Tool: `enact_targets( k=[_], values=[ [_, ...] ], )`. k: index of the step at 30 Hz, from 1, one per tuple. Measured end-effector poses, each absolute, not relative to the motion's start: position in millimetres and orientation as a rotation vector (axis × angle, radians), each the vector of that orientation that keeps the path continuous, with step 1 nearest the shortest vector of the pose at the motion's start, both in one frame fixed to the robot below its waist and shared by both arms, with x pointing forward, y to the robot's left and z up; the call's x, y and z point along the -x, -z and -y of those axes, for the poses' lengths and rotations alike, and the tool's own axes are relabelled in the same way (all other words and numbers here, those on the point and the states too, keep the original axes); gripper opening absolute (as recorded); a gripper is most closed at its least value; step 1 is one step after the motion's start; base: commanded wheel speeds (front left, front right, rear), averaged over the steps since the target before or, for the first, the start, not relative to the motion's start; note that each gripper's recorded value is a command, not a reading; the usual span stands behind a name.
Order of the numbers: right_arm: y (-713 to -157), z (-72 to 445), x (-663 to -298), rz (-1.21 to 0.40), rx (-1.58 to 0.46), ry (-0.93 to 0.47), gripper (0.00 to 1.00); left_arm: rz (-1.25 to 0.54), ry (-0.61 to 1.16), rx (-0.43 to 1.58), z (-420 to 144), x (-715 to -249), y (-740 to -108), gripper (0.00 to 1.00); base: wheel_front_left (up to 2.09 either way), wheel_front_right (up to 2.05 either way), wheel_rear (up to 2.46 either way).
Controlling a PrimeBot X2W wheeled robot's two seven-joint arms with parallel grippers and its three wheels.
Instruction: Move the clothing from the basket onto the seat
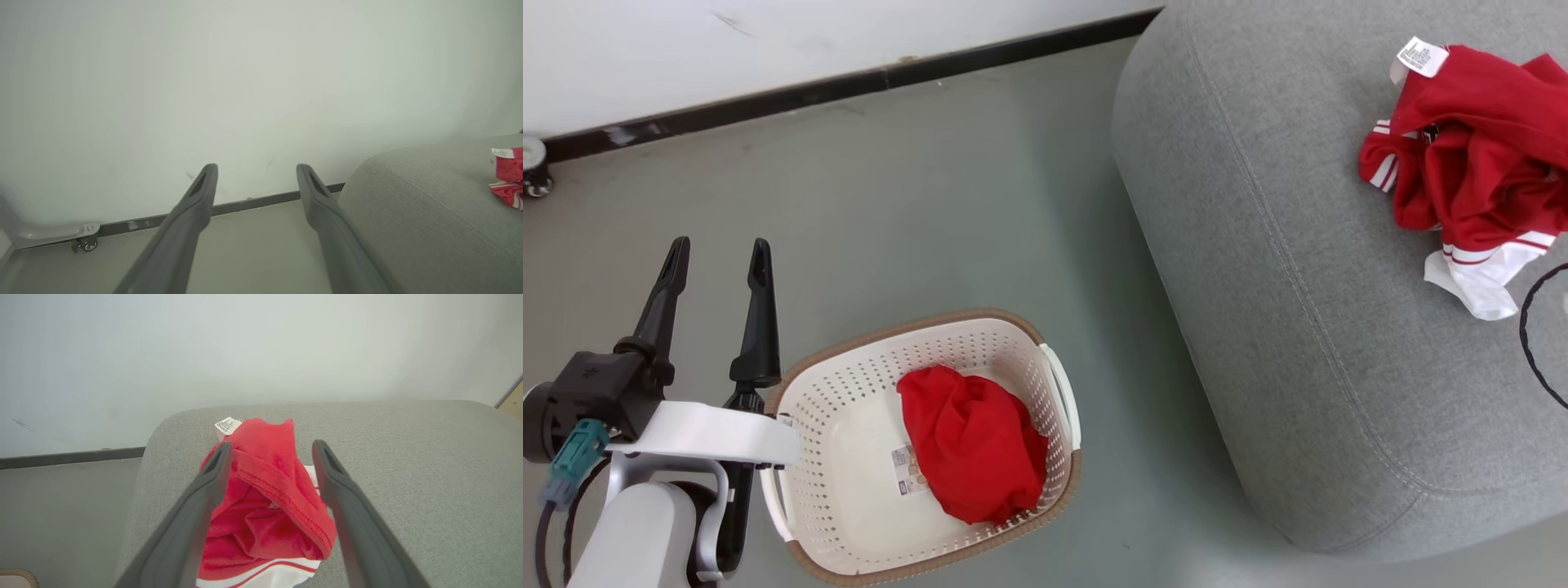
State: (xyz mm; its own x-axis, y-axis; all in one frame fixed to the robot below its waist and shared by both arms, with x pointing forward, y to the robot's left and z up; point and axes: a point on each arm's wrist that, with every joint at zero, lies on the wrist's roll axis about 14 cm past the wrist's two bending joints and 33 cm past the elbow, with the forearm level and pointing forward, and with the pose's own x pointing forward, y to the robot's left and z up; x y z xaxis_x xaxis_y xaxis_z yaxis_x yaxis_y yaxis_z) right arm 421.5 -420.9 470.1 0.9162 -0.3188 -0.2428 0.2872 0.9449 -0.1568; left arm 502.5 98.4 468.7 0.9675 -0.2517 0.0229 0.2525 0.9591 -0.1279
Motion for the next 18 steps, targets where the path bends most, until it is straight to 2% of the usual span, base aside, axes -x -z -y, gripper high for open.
enact_targets(
  k=[7, 18],
  values=[
    [-487, 396, -442, -0.211, 0.152, 0.227, 1.00, -0.003, 0.167, 0.136, -120, -491, -470, 1.00, 0.00, 0.00, 0.00],
    [-503, 326, -471, -0.104, 0.051, 0.096, 1.00, 0.010, 0.056, 0.151, -144, -472, -483, 1.00, 0.00, 0.00, 0.00]
  ],
)
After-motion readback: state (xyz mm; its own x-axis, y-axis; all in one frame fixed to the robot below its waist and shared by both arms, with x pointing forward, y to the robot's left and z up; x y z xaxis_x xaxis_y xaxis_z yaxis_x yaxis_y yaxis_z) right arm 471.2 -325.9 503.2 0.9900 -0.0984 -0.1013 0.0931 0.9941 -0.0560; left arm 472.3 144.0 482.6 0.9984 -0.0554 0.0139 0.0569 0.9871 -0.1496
